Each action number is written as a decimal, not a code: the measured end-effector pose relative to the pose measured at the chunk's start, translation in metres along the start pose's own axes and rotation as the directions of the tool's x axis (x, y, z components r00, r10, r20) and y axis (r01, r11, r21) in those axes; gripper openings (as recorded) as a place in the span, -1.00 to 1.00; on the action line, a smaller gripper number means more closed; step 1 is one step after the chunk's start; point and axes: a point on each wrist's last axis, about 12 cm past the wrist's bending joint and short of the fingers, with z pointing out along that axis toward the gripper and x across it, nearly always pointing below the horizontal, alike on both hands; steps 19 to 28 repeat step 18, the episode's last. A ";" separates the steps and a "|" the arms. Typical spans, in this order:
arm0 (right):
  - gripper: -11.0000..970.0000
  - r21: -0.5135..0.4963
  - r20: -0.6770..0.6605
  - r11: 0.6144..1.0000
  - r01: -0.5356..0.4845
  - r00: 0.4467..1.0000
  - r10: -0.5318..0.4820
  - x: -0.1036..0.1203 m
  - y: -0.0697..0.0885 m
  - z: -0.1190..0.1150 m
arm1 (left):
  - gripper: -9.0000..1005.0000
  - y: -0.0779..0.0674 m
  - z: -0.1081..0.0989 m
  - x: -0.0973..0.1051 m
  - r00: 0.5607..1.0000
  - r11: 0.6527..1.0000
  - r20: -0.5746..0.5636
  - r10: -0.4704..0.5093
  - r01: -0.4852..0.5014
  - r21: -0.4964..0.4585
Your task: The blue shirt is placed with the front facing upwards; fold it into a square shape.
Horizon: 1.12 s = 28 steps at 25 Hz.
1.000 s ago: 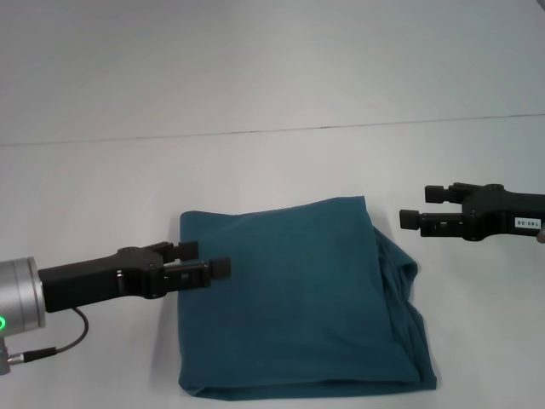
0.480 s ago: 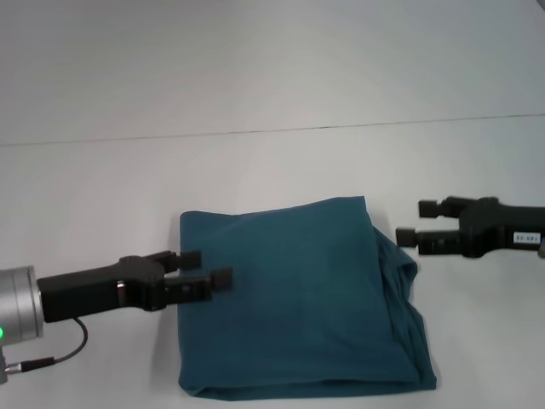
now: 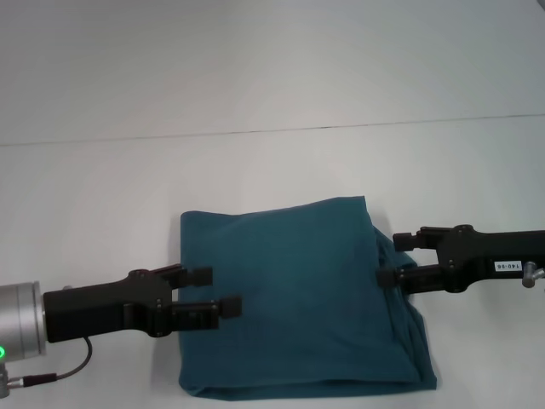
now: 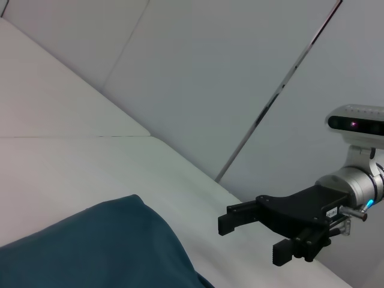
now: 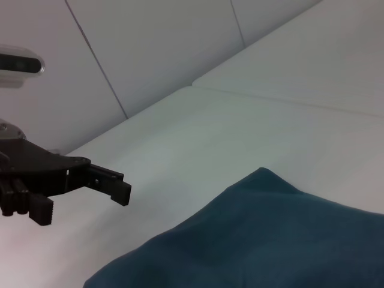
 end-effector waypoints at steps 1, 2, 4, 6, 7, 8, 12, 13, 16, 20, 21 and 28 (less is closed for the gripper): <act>0.95 0.000 0.000 1.000 -0.001 1.000 0.001 0.000 0.000 0.000 | 0.92 0.000 0.000 0.000 1.000 1.000 0.001 0.000 0.000 0.000; 0.95 0.001 0.000 1.000 -0.001 1.000 0.001 0.001 0.000 0.000 | 0.92 0.000 0.000 0.000 1.000 1.000 0.001 0.000 0.000 0.000; 0.95 0.002 0.000 1.000 -0.001 1.000 0.001 0.001 0.000 0.000 | 0.92 0.000 0.000 0.000 1.000 1.000 0.000 0.000 0.000 0.000; 0.95 0.002 0.000 1.000 -0.002 1.000 0.002 0.001 0.000 0.000 | 0.92 0.000 0.000 0.000 1.000 1.000 0.000 0.000 0.000 -0.001; 0.95 0.002 0.000 1.000 -0.002 1.000 0.002 0.001 0.000 0.000 | 0.92 0.000 0.000 0.000 1.000 1.000 -0.001 0.000 0.000 -0.001; 0.95 0.002 -0.001 1.000 -0.001 1.000 0.001 0.001 0.000 0.000 | 0.92 0.000 0.000 0.000 1.000 1.000 -0.001 0.000 0.000 -0.001; 0.95 -0.001 -0.001 1.000 0.003 1.000 -0.003 -0.001 0.000 0.001 | 0.92 0.000 0.000 0.000 1.000 1.000 -0.003 0.001 -0.001 -0.001; 0.95 -0.002 -0.001 1.000 0.002 1.000 -0.002 -0.002 0.000 0.001 | 0.92 0.000 0.000 0.000 1.000 1.000 -0.003 0.001 -0.001 -0.001; 0.95 -0.004 -0.001 1.000 0.000 1.000 0.000 -0.003 0.000 0.001 | 0.92 0.000 0.000 0.000 1.000 1.000 -0.004 0.001 -0.001 0.002; 0.95 -0.004 -0.001 1.000 -0.001 1.000 0.001 -0.003 0.000 0.001 | 0.92 0.000 -0.001 0.000 1.000 1.000 -0.004 0.000 0.000 0.001; 0.95 -0.004 -0.001 1.000 -0.001 1.000 0.001 -0.003 0.000 0.001 | 0.92 0.000 -0.001 0.000 1.000 1.000 -0.004 0.000 0.000 0.001; 0.95 -0.004 -0.001 1.000 -0.001 1.000 0.001 -0.003 0.000 0.001 | 0.92 0.000 -0.001 0.000 1.000 1.000 -0.004 0.000 0.000 0.001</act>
